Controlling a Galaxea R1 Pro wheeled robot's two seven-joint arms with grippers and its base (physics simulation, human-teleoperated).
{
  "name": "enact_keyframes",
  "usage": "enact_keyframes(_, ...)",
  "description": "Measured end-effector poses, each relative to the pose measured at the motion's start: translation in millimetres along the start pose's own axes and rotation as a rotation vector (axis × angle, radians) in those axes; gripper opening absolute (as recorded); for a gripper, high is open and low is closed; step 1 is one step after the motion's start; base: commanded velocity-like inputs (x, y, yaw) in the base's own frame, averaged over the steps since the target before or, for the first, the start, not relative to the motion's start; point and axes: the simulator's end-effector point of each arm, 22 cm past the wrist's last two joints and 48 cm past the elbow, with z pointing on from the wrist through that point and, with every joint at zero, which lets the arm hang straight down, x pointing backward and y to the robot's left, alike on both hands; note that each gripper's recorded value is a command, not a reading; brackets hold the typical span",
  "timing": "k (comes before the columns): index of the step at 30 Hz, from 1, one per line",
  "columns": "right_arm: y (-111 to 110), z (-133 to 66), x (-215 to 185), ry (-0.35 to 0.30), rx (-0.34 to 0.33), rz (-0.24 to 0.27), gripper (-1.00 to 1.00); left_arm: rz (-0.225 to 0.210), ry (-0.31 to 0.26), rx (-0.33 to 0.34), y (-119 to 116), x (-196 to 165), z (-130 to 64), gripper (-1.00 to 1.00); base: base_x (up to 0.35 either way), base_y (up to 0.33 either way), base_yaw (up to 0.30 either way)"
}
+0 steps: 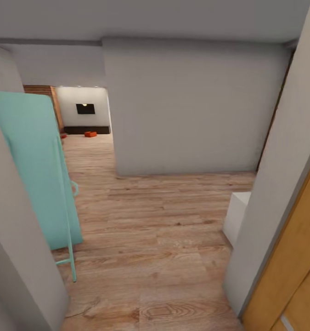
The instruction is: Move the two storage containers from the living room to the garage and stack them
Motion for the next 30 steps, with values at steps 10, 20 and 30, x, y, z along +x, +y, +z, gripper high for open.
enact_keyframes(10, 0.0, 0.0, 0.0, 0.0, 0.0, 0.0, 1.0, 0.0, 0.0, -0.001, 0.4, 0.0, 0.0, 1.0, 0.322, 0.0, 0.0)
enact_keyframes(20, -0.1, 0.0, 0.0, 0.0, 0.0, 0.0, 1.0, 0.0, 0.0, 0.0, 0.2, 0.1, 0.0, 1.0, 0.322, 0.0, 0.0)
enact_keyframes(30, -0.2, 0.0, 0.4, 0.002, 0.003, 0.005, 1.0, 0.0, -0.001, 0.0, 0.0, -0.2, 0.0, 1.0, 0.322, 0.0, 0.0)
